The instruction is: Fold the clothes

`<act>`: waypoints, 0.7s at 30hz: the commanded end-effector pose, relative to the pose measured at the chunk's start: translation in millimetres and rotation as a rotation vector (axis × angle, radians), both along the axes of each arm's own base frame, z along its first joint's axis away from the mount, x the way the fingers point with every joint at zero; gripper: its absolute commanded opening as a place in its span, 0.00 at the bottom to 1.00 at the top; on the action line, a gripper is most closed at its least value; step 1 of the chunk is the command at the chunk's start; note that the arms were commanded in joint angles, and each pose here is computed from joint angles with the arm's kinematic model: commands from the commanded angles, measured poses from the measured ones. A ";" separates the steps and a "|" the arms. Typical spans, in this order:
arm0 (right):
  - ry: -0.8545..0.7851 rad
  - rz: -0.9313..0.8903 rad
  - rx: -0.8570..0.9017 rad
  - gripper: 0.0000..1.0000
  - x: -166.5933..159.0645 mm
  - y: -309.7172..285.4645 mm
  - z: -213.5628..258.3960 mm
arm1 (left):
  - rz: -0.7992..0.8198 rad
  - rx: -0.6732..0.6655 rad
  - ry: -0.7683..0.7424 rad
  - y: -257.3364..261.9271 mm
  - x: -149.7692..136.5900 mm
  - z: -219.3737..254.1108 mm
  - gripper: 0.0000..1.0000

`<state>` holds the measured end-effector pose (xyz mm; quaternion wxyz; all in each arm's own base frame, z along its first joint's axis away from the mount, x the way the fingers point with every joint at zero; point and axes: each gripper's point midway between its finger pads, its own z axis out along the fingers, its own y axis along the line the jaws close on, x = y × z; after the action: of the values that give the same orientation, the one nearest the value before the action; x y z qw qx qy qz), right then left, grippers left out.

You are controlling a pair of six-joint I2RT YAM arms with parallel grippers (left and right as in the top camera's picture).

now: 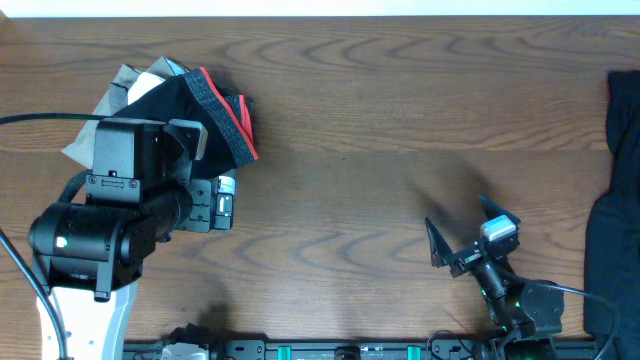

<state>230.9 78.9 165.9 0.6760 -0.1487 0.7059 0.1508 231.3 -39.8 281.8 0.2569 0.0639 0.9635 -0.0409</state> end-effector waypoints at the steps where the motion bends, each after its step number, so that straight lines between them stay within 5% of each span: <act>1: 0.001 -0.012 0.000 0.99 0.8 -2.6 -1.5 | 0.009 0.003 0.000 0.6 0.6 0.2 0.98; 11: 0.002 -0.012 0.000 0.99 0.8 -2.6 -1.6 | -0.002 0.004 -0.093 3.5 -17.0 14.8 0.98; 21: 0.002 -0.012 0.000 0.99 0.8 -2.6 -1.6 | -0.011 -0.062 -0.676 2.2 -3.5 28.2 0.98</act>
<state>231.0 78.8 165.6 0.6756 -0.1484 0.7063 0.1506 229.2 -39.5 341.0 0.5656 0.0667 0.8200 -0.0572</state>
